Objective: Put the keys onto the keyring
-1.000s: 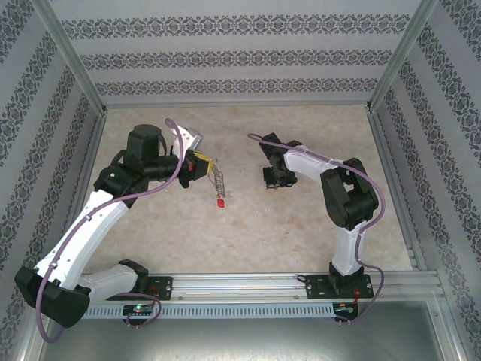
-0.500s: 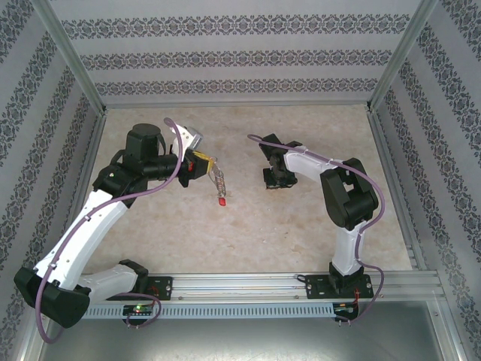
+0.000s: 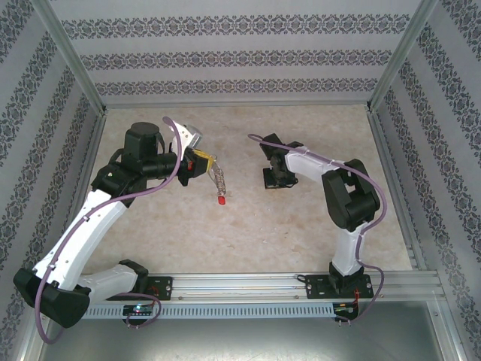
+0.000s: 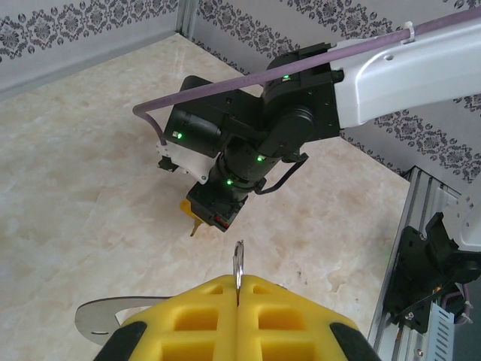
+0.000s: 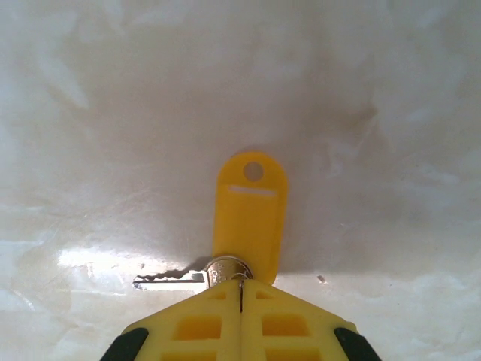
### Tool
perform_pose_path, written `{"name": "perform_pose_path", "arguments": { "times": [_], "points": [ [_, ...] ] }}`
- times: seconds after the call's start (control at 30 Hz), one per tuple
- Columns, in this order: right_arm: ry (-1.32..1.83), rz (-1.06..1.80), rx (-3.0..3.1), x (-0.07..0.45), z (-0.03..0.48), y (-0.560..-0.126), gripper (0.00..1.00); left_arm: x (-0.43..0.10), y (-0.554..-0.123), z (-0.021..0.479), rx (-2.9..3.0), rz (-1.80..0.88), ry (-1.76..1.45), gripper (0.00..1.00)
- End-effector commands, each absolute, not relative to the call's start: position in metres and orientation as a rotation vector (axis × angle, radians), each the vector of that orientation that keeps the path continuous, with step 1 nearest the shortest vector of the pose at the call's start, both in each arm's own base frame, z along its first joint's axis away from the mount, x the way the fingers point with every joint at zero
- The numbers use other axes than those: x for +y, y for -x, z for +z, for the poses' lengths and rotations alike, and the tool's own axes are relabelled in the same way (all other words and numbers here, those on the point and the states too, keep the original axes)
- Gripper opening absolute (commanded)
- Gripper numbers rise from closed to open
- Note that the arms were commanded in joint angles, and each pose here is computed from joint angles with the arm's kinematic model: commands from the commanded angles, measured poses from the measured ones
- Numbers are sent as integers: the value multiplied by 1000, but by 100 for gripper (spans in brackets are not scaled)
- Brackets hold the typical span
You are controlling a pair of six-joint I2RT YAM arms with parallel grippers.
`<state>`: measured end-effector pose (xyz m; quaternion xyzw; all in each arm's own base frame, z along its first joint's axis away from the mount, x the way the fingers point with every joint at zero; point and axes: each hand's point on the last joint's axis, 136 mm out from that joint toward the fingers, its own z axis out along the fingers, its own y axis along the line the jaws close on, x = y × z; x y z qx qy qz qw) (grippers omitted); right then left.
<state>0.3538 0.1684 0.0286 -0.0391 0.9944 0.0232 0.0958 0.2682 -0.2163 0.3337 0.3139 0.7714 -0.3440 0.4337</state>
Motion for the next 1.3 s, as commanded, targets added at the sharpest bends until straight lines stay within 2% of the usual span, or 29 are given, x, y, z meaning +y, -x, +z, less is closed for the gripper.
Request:
{"name": "perform_pose_path", "arguments": {
  "times": [0.0,0.13,0.3,0.5,0.7,0.93,1.27],
  "points": [
    [160,208,2817,180,69,-363,0,-215,-270,353,1855,-840,-806,0],
    [242,346,2652,194,122,-368,0,-216,-271,357,1843,-840,-817,0],
    [466,618,2331,226,214,-364,0,-216,-274,365,1815,-823,-820,0],
    [717,1021,1841,269,335,-325,0,-225,-266,386,1734,-878,-887,0],
    [796,1241,1667,281,406,-294,0,-224,-260,416,1638,-871,-896,0],
    [849,1342,1605,294,443,-266,0,-228,-254,436,1583,-915,-909,0],
    [895,1339,1615,307,442,-241,0,-230,-255,441,1571,-930,-902,0]
  ]
}}
